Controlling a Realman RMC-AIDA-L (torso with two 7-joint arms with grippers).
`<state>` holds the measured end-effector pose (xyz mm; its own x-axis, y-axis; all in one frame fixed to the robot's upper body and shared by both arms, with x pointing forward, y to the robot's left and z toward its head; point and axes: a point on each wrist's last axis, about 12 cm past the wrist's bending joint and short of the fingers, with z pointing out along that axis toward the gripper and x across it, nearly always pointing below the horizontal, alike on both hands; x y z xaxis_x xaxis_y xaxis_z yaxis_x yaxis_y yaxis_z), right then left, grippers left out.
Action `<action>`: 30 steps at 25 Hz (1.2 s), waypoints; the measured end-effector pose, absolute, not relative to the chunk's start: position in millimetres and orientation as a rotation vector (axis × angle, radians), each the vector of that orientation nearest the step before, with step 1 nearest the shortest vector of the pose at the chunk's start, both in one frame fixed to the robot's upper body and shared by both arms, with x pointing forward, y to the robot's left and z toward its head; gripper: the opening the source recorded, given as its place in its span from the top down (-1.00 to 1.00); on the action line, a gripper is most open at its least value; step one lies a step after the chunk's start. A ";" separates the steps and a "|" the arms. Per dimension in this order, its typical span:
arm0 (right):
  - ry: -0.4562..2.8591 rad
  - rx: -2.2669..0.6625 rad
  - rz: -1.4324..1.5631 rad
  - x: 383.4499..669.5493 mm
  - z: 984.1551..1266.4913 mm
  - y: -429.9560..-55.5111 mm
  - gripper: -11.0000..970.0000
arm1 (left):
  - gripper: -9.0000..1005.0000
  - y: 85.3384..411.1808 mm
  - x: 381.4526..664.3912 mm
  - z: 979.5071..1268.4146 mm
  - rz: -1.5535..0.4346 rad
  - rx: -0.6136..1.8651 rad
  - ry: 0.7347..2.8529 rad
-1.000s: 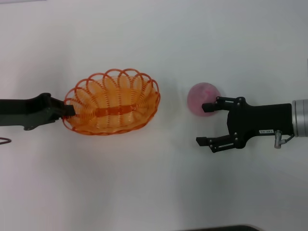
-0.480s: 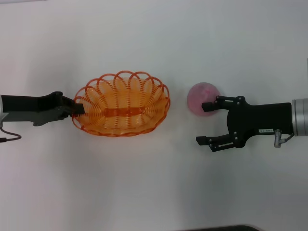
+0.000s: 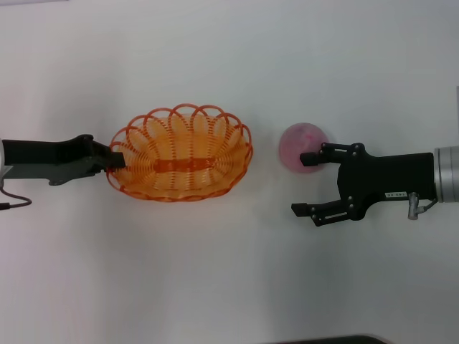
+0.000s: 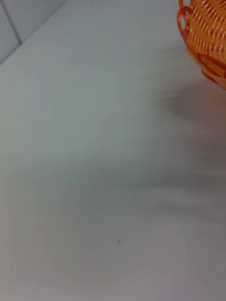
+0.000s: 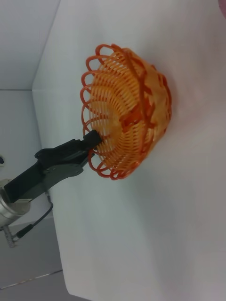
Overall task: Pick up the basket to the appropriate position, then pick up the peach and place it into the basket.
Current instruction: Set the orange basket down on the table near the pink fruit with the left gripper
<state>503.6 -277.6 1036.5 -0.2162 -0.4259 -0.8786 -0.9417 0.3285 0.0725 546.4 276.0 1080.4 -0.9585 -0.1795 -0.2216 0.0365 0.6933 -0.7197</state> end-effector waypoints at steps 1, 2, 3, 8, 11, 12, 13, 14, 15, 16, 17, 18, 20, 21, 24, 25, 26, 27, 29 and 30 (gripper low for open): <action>1.796 -1.218 0.816 503.6 1036.5 -277.4 -0.96 | 0.77 276.0 546.4 1079.8 -1.119 -0.111 2.633; 1.796 -1.218 0.816 503.7 1036.5 -277.2 -0.96 | 0.77 275.9 546.5 1079.4 -1.112 -0.108 2.635; 1.795 -1.218 0.815 503.9 1036.6 -277.1 -0.96 | 0.77 275.3 546.7 1078.9 -1.103 -0.100 2.640; 1.793 -1.220 0.815 504.7 1037.0 -276.4 -0.96 | 0.77 271.5 548.5 1078.4 -1.063 -0.064 2.662; 1.792 -1.221 0.816 504.9 1037.1 -276.1 -0.96 | 0.76 270.6 549.9 1080.0 -1.039 -0.050 2.667; 1.792 -1.221 0.816 504.9 1037.2 -276.1 -0.96 | 0.76 270.6 550.0 1080.3 -1.037 -0.049 2.668; 1.792 -1.221 0.816 504.8 1037.1 -276.1 -0.96 | 0.76 270.6 550.0 1080.4 -1.036 -0.049 2.667; 1.792 -1.220 0.816 504.8 1037.1 -276.1 -0.97 | 0.76 270.6 549.9 1080.5 -1.037 -0.051 2.667; 1.793 -1.220 0.816 504.6 1037.0 -276.2 -0.97 | 0.76 270.7 549.9 1080.5 -1.037 -0.052 2.666; 1.793 -1.220 0.816 504.5 1036.9 -276.3 -0.97 | 0.76 270.7 549.9 1080.5 -1.037 -0.052 2.666; 1.794 -1.220 0.815 504.5 1036.8 -276.4 -0.97 | 0.76 270.7 549.9 1080.5 -1.037 -0.052 2.666; 1.794 -1.220 0.815 504.5 1036.8 -276.4 -0.97 | 0.76 270.7 549.9 1080.5 -1.037 -0.052 2.666; 1.795 -1.220 0.814 504.4 1036.7 -276.5 -0.96 | 0.76 270.7 549.8 1080.5 -1.038 -0.053 2.667; 1.795 -1.220 0.815 504.4 1036.7 -276.5 -0.96 | 0.75 270.7 549.6 1080.5 -1.039 -0.054 2.667; 1.794 -1.221 0.816 504.5 1036.8 -276.3 -0.96 | 0.75 271.6 549.1 1080.5 -1.043 -0.060 2.665; 1.794 -1.221 0.816 504.5 1036.8 -276.3 -0.97 | 0.75 272.0 548.9 1080.4 -1.045 -0.062 2.665; 1.794 -1.221 0.816 504.6 1036.9 -276.3 -0.97 | 0.75 272.2 548.7 1080.4 -1.046 -0.063 2.665; 1.793 -1.222 0.816 504.6 1036.9 -276.2 -0.97 | 0.75 272.3 548.5 1080.5 -1.048 -0.062 2.666; 1.793 -1.222 0.816 504.6 1036.9 -276.2 -0.97 | 0.75 272.3 547.8 1081.0 -1.057 -0.061 2.669; 1.793 -1.222 0.816 504.6 1037.0 -276.1 -0.97 | 0.75 272.0 547.5 1081.7 -1.067 -0.059 2.668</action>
<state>504.6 -276.1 1037.0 -0.2129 -0.4265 -0.8791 -0.9431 0.3248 0.0708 547.5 272.0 1081.7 -0.9637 -0.1357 -0.2298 0.0603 0.7283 -0.6826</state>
